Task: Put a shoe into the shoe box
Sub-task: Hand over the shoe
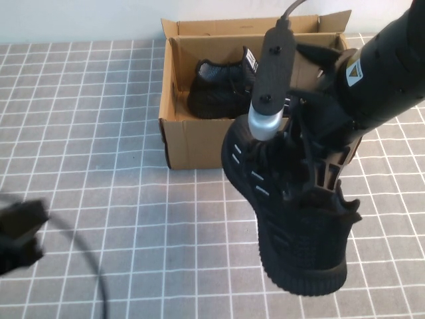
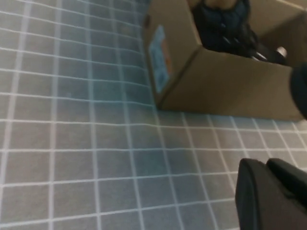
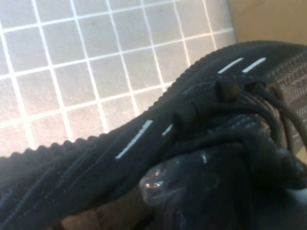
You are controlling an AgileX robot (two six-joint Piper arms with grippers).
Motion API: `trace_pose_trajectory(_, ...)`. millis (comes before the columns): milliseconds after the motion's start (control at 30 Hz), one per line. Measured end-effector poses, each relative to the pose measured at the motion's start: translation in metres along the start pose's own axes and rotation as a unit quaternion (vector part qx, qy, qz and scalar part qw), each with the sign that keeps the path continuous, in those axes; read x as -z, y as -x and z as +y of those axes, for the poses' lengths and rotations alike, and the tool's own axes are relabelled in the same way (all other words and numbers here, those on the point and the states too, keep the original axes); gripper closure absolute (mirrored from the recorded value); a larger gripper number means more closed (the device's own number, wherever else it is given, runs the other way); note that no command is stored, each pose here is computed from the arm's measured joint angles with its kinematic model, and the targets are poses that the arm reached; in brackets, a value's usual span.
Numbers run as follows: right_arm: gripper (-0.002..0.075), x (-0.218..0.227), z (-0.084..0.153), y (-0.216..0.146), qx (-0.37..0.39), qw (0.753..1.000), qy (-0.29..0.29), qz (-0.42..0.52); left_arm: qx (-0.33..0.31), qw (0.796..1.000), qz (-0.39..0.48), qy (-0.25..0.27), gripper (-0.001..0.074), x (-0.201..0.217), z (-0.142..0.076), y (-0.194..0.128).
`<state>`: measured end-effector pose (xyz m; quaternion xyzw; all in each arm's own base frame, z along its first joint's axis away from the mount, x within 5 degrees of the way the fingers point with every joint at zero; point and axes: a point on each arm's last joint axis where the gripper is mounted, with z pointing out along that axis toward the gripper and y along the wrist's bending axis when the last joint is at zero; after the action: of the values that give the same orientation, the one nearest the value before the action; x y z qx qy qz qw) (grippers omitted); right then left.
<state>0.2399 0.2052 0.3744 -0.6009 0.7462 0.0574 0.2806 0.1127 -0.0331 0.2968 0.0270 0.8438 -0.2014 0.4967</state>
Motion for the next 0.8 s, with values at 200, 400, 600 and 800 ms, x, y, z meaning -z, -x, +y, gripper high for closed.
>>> trace_pose_trajectory(200,0.0713,0.001,-0.013,-0.004,-0.018,0.999,-0.035,-0.007,-0.061,0.987,0.042,-0.146,0.0735,-0.036,-0.018,0.042)
trace_pose_trajectory(400,0.0713,0.006,-0.038,-0.021,-0.061,0.996,-0.069,-0.006,-0.090,0.971,0.041,-0.216,0.0735,-0.077,-0.016,0.069)
trace_pose_trajectory(600,0.0713,0.013,-0.061,-0.036,-0.088,0.990,-0.107,-0.011,-0.117,0.955,0.060,-0.265,0.0735,-0.107,-0.022,0.092)
trace_pose_trajectory(800,0.0713,0.026,-0.076,-0.027,-0.071,0.990,-0.116,-0.044,-0.171,0.936,0.057,-0.302,0.0735,-0.122,-0.050,0.113)
